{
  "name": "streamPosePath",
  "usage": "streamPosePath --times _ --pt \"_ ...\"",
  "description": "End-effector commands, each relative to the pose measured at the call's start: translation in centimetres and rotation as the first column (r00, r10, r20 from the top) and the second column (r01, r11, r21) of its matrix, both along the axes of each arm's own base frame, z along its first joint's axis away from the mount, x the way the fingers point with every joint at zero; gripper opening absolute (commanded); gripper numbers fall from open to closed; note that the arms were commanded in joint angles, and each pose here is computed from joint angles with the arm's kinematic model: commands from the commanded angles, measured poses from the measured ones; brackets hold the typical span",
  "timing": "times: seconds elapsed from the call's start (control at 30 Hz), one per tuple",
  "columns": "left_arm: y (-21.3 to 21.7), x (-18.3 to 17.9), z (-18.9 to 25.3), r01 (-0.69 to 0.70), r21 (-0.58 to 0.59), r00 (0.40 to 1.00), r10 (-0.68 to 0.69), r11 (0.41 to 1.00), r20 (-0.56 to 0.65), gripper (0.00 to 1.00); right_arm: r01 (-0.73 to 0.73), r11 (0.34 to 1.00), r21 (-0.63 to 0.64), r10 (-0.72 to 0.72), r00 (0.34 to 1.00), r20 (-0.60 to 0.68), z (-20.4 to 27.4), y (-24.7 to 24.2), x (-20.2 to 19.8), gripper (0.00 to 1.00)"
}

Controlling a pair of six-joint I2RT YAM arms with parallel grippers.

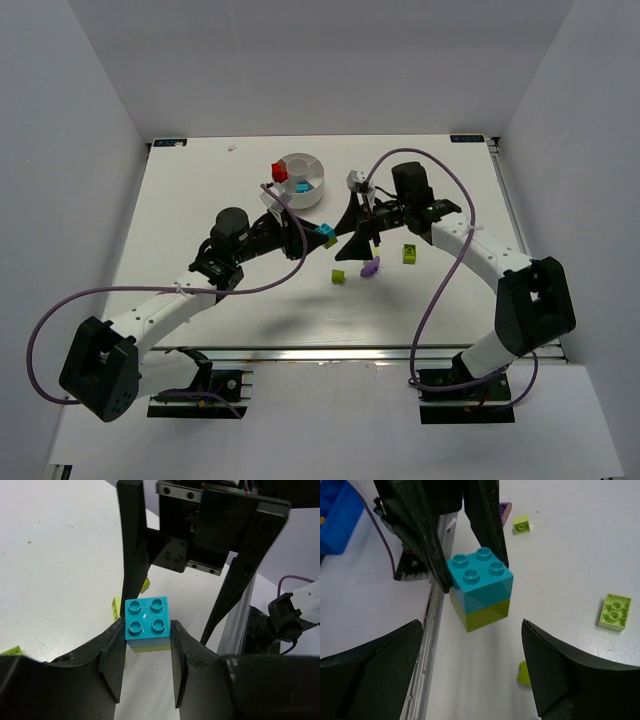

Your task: Sort the legos into containers by color

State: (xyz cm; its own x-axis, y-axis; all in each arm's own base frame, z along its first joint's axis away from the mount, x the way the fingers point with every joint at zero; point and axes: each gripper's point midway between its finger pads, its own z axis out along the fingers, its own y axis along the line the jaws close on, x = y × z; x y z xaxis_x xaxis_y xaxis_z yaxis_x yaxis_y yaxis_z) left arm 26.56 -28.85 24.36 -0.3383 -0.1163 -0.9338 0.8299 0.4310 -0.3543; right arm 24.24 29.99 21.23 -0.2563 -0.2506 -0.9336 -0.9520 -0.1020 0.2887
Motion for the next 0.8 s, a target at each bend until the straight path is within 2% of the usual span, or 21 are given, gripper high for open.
streamPosePath --times 0.0,0.23,0.5,0.77 --pt "-0.1 -0.8 2.2 0.037 -0.049 0.994 -0.032 0.998 0.102 0.0 -0.039 0.996 0.078 0.043 0.998 -0.05 3.0 1.3 0.3 0.84" --pt "-0.1 -1.6 2.6 0.067 -0.085 0.992 -0.058 0.994 0.112 0.0 -0.083 0.99 0.112 0.091 0.993 -0.071 3.9 1.9 0.3 0.78" --pt "-0.4 -2.0 3.3 0.096 -0.126 0.989 -0.081 0.987 0.125 0.0 -0.143 0.981 0.131 0.154 0.984 -0.084 4.2 2.2 -0.4 0.61" --pt "-0.3 -2.0 3.9 0.09 -0.152 0.988 -0.069 0.984 0.141 0.0 -0.159 0.979 0.129 0.169 0.983 -0.076 4.0 2.3 -0.7 0.56"
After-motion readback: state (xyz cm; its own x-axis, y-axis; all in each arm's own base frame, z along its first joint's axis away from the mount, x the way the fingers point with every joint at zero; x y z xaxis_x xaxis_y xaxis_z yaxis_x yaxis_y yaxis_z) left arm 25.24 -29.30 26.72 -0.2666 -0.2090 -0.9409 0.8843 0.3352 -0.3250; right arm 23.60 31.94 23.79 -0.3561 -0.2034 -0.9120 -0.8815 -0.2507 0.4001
